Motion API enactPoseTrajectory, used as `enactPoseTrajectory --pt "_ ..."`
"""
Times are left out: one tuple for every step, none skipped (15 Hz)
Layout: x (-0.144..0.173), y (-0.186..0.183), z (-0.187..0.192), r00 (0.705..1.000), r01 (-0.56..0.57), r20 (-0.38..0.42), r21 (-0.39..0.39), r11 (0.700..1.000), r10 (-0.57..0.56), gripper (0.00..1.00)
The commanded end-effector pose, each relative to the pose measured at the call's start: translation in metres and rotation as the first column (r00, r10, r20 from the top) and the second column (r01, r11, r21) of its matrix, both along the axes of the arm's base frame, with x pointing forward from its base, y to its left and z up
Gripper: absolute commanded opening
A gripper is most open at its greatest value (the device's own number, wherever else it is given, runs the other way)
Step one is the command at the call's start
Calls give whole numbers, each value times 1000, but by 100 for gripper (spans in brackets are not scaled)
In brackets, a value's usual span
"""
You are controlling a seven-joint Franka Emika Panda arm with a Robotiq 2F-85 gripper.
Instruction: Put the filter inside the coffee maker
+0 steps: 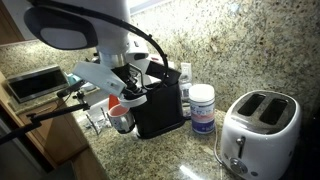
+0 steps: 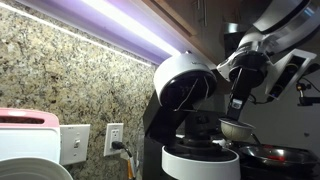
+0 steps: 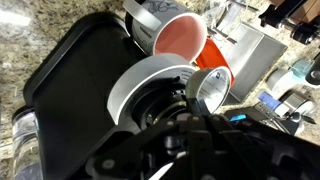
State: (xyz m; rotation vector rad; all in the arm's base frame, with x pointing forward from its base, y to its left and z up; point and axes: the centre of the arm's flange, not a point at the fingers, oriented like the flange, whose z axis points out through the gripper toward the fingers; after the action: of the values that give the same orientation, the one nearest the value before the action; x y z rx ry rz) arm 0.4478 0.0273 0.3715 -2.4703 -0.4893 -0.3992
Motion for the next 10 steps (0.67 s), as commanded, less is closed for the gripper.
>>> enactPoseTrajectory --pt "19 1 2 1000 21 -23 59 998 -20 0" --pt "23 0 0 999 41 -26 77 996 -39 0" --pt "28 -2 -3 997 70 -29 106 992 -67 0" --pt "32 -3 -6 996 90 -35 129 987 -86 0" --pt "35 -4 -8 992 123 -36 144 982 -119 0" --pt "38 -5 -10 989 146 -36 162 976 -142 0" --pt "40 -5 -12 987 159 -43 175 972 -154 0" --pt "41 -4 -14 984 177 -42 178 968 -173 0" --pt "42 -4 -15 983 185 -45 185 965 -179 0" --pt "42 -4 -18 982 189 -53 187 964 -182 0"
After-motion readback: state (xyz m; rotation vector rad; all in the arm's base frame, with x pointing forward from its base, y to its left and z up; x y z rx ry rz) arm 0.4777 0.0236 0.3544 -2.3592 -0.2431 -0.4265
